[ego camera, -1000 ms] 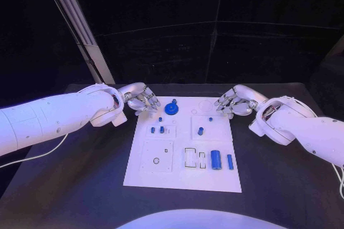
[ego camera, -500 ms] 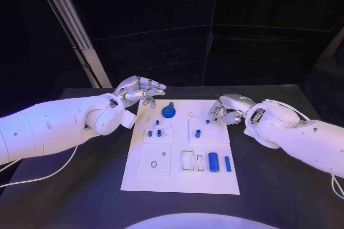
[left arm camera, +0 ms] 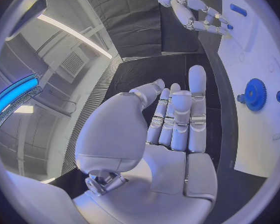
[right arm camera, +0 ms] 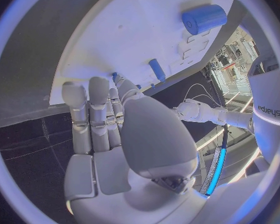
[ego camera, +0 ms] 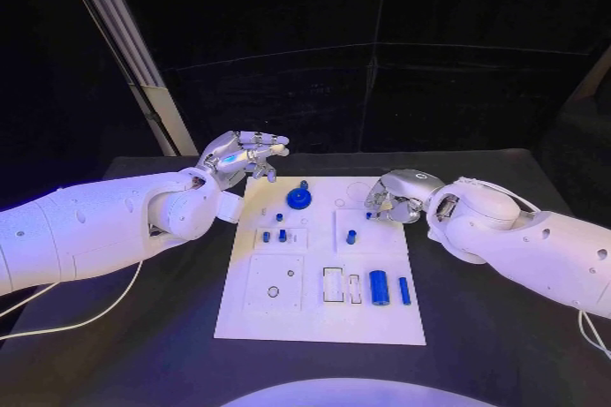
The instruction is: Assemble the parts on the task board
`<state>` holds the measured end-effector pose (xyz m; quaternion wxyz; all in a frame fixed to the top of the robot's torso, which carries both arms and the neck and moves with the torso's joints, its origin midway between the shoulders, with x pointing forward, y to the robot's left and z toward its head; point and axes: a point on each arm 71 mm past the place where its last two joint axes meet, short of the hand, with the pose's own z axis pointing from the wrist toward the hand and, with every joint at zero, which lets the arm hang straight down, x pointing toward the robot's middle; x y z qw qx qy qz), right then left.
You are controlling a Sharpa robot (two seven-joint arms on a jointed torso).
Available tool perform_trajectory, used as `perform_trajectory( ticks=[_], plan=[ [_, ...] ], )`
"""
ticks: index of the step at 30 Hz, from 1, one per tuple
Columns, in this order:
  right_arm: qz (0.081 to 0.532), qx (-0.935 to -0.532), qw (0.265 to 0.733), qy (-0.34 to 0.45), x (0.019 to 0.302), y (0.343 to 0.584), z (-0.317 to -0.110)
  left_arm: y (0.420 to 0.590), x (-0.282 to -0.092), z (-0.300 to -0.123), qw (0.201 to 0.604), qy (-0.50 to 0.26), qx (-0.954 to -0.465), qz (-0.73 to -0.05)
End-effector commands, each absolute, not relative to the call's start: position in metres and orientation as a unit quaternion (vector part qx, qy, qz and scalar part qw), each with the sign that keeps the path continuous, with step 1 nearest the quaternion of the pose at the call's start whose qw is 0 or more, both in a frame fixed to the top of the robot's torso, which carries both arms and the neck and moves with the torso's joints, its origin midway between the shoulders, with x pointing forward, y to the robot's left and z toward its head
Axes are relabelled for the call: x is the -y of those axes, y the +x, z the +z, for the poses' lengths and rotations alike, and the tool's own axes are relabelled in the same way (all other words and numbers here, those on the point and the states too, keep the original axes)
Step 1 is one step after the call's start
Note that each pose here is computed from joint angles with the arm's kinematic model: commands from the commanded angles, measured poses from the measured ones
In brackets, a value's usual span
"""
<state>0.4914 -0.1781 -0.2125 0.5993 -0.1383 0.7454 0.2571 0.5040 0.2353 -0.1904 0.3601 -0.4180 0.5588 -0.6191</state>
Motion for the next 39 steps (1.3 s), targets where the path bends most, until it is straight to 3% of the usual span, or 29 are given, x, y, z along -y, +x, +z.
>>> perform_trajectory(
  ticks=[1, 21, 39],
  plan=[
    [0.245, -0.761, 0.582, -0.149, 0.177, 0.492, -0.216, 0.504, -0.235, -0.188, 0.358, -0.432, -0.539, -0.629],
    [0.236, -0.774, 0.564, -0.165, 0.17, 0.491, -0.221, 0.506, -0.234, -0.189, 0.354, -0.433, -0.541, -0.628],
    [0.2, -0.785, 0.552, -0.198, 0.16, 0.488, -0.227, 0.505, -0.235, -0.19, 0.351, -0.434, -0.543, -0.627]
  ],
)
